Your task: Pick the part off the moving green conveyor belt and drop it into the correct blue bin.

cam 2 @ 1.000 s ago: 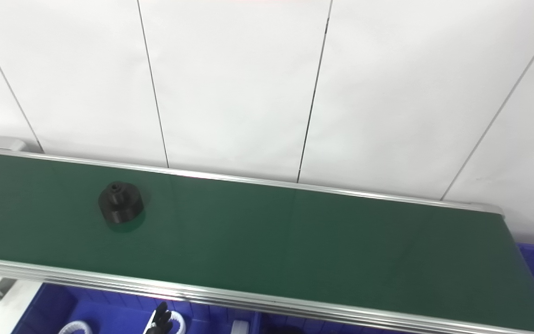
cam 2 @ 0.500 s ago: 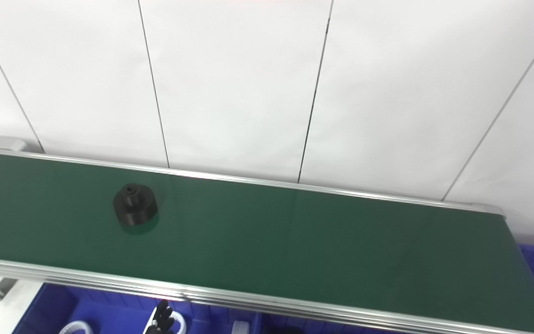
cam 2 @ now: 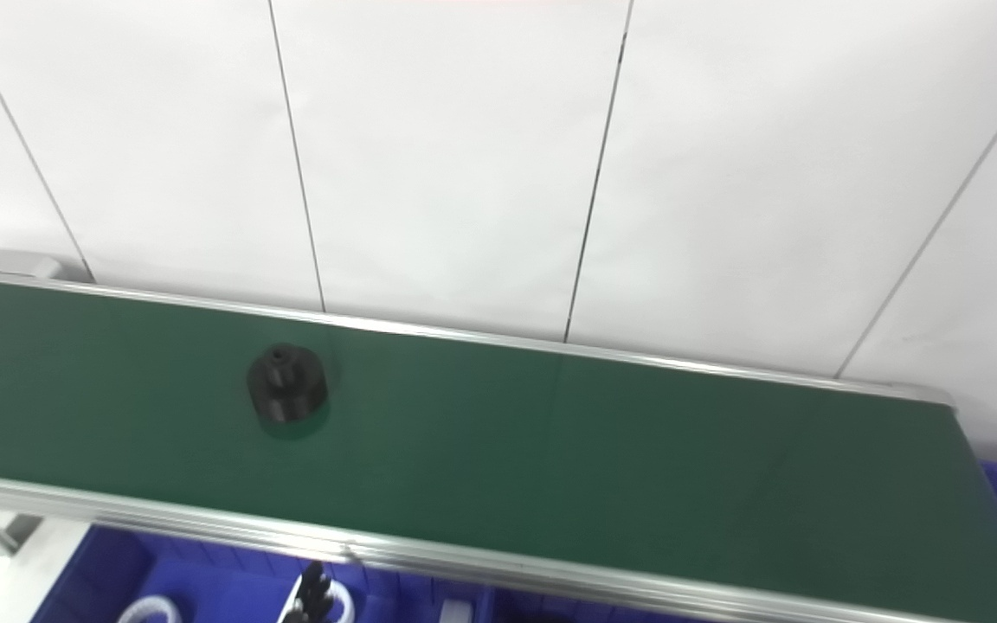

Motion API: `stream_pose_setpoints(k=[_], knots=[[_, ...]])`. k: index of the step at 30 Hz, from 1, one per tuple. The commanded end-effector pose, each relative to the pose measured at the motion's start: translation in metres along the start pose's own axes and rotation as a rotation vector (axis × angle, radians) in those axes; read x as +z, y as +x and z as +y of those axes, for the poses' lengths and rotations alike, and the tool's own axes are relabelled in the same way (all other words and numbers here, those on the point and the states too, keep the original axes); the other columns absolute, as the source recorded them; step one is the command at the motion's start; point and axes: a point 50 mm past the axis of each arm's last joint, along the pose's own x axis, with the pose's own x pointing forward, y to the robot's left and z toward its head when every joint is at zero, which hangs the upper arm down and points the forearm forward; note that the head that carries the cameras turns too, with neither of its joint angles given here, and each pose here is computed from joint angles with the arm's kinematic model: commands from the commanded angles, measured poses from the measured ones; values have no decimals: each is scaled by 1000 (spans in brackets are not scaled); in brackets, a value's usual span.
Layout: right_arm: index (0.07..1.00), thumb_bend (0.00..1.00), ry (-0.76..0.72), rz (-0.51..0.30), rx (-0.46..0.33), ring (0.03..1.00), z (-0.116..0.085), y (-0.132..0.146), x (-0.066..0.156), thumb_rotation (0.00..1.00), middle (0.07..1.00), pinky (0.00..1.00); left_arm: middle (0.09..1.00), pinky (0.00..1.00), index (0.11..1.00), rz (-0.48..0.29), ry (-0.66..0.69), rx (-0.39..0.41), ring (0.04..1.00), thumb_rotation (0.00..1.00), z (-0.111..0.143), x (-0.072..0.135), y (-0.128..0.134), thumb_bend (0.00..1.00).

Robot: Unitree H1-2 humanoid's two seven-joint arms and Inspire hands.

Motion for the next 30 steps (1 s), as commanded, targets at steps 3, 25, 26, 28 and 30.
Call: stream_pose_setpoints(k=[3, 25, 26, 28, 30], knots=[[1000, 747, 15, -43, 9, 971, 2, 3, 11, 1000, 997, 947, 1000, 1000, 1000, -53, -37, -30, 1000, 992, -31, 13, 8, 741], [974, 903, -536, -460, 162, 893, 11, 45, 128, 612, 961, 710, 1000, 1000, 1000, -59, -40, -21, 979, 977, -28, 30, 12, 706], [975, 934, -584, -475, 173, 879, 14, 52, 138, 621, 951, 676, 1000, 1000, 1000, -55, -42, -22, 981, 975, -28, 30, 12, 710], [973, 969, -687, -493, 186, 864, 21, 67, 158, 630, 942, 641, 1000, 1000, 1000, -51, -45, -24, 982, 970, -27, 30, 13, 712], [937, 992, -768, -491, 195, 841, 30, 80, 176, 584, 923, 620, 1000, 1000, 1000, -51, -44, -26, 984, 964, -26, 31, 14, 699]])
